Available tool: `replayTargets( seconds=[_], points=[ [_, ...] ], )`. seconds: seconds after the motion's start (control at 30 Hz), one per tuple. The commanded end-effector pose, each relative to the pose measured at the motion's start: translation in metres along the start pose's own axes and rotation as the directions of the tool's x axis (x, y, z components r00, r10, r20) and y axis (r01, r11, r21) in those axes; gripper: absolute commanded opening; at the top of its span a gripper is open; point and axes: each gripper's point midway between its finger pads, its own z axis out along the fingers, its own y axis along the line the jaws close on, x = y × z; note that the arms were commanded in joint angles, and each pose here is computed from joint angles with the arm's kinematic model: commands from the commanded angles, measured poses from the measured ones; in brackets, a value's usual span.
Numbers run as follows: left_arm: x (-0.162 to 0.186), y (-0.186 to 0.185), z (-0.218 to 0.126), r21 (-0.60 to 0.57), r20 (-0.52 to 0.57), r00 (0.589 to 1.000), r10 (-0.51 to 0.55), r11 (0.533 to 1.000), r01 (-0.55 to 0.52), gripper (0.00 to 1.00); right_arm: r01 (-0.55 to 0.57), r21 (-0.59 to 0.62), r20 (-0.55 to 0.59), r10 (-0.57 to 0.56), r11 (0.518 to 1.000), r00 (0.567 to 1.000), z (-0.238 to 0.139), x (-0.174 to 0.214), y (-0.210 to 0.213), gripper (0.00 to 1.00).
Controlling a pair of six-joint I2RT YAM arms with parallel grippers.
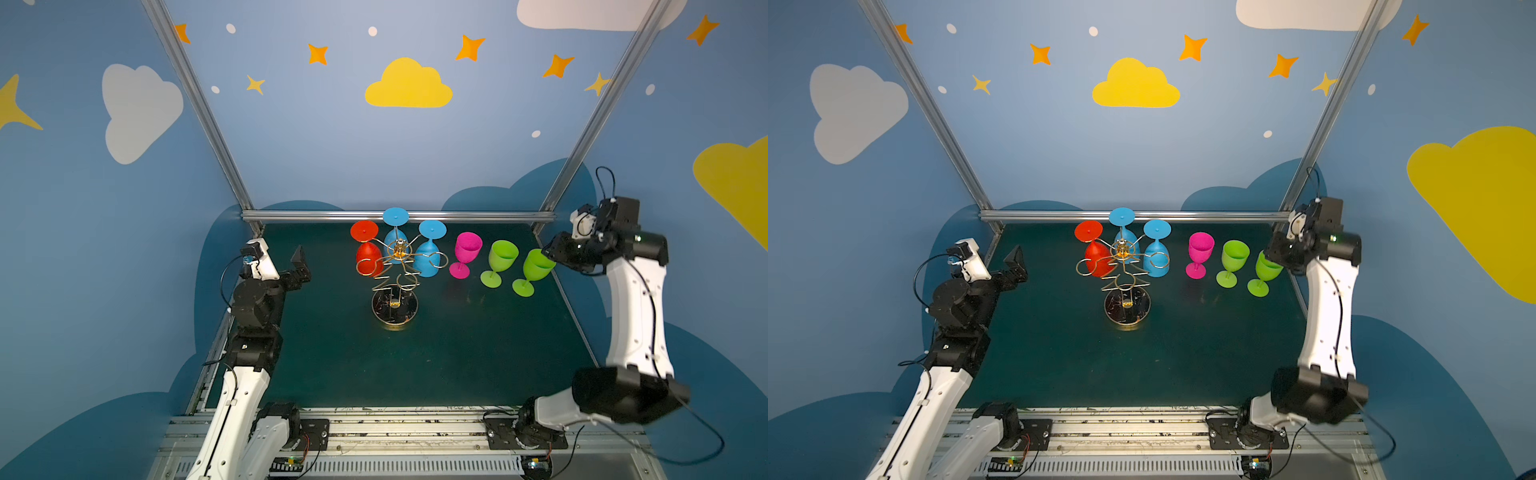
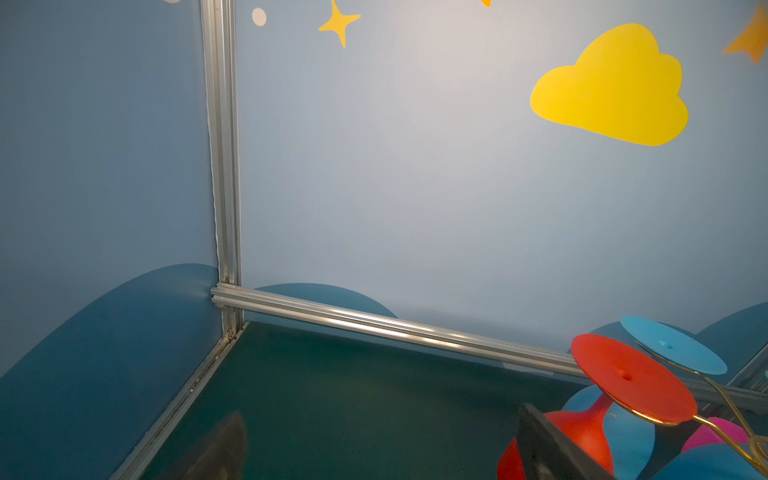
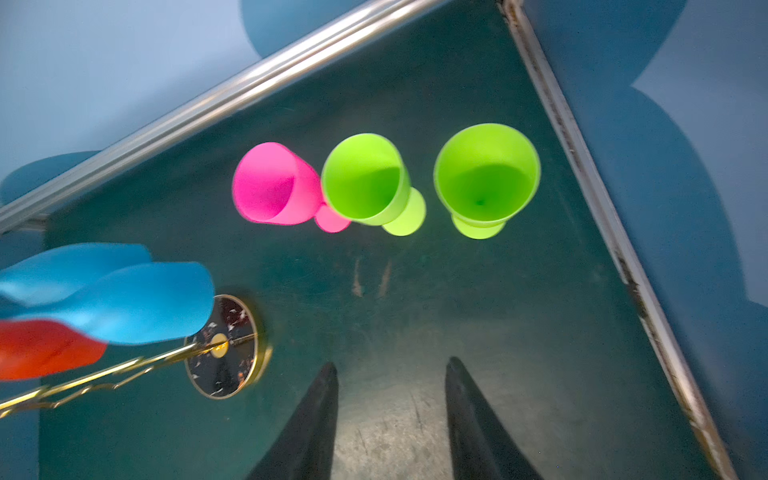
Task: Take the wine glass off the wine glass rack
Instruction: 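Raise the right gripper off the glass while the left arm reaches toward the red glass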
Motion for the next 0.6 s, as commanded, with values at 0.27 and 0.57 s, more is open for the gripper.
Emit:
replayTargets(
  seconds=[0.27, 0.57],
  points=[
    [0.006, -0.014, 0.017, 0.106, -0.098, 0.977, -0.188, 0.974, 0.199, 0.98, 0.175, -0.291, 0.322, -0.077, 0.941, 0.944, -0.039, 0.040, 0.066, 0.61],
    [0.015, -0.049, 0.027, 0.236, -0.378, 0.858, -0.349, 0.859, 0.454, 0.89, 0.251, -0.419, 0.350, -0.099, 0.873, 0.931, -0.024, 0.074, 0.091, 0.73]
  ],
)
